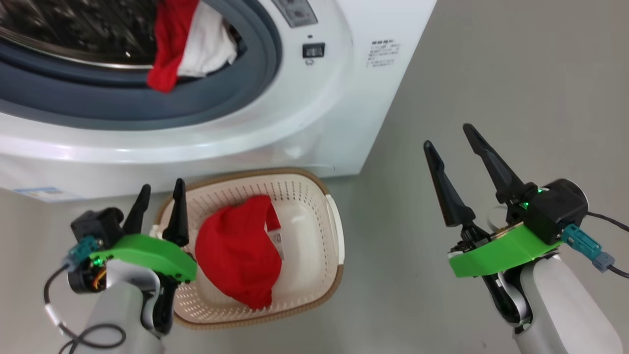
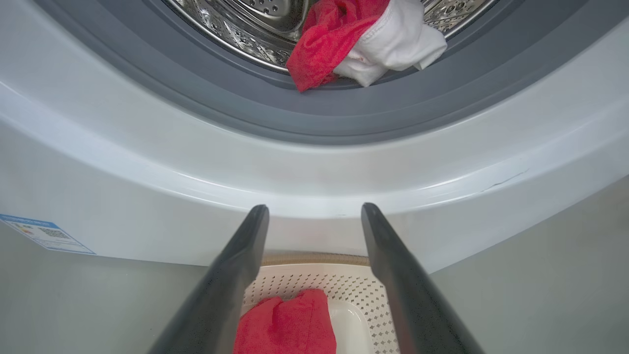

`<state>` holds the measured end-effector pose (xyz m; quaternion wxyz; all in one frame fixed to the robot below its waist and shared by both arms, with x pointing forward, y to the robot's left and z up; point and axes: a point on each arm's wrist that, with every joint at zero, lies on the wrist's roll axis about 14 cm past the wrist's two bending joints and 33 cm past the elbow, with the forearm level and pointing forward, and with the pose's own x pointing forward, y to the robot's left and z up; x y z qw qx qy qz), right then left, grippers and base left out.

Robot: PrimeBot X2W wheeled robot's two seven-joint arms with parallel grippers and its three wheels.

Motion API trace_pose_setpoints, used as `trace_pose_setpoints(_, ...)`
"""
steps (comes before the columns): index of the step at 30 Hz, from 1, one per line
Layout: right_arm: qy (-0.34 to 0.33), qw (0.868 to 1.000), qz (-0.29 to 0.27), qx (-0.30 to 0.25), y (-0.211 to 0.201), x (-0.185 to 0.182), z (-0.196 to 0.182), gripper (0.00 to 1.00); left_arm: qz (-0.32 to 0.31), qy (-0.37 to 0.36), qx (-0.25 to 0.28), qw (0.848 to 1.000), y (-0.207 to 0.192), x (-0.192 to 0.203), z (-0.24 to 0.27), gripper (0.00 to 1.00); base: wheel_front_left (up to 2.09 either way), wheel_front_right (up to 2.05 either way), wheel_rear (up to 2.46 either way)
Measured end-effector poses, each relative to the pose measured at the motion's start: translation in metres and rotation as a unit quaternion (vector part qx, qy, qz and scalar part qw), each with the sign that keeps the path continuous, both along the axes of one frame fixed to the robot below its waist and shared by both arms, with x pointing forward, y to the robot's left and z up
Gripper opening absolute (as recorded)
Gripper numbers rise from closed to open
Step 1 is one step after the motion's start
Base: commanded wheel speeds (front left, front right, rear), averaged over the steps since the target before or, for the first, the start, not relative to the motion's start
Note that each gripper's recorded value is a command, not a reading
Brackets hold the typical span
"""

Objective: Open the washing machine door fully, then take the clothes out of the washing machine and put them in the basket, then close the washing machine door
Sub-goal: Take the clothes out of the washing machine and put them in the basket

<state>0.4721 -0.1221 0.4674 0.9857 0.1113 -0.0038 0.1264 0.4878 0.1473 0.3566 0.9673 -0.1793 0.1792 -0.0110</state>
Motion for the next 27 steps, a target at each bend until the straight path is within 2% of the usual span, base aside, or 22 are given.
trace_pose_setpoints(9, -0.023, 1.0, -0.005, 0.001, -0.002, -0.015, 0.024, 1.0, 0.023, -0.094, 0.012, 0.995, 0.019, -0.012, 0.065, 1.0, 0.0, 0.0, 0.0)
trace_pose_setpoints(17, -0.04, 0.999, -0.03, 0.002, -0.013, -0.032, 0.041, 1.0, 0.037, -0.191, 0.02, 0.981, 0.031, -0.027, 0.13, 1.0, 0.0, 0.0, 0.0)
trace_pose_setpoints(27, -0.05, 0.998, -0.049, -0.002, -0.024, -0.057, 0.052, 1.0, 0.032, -0.236, 0.057, 0.97, 0.037, -0.061, 0.16, 1.0, 0.0, 0.0, 0.0)
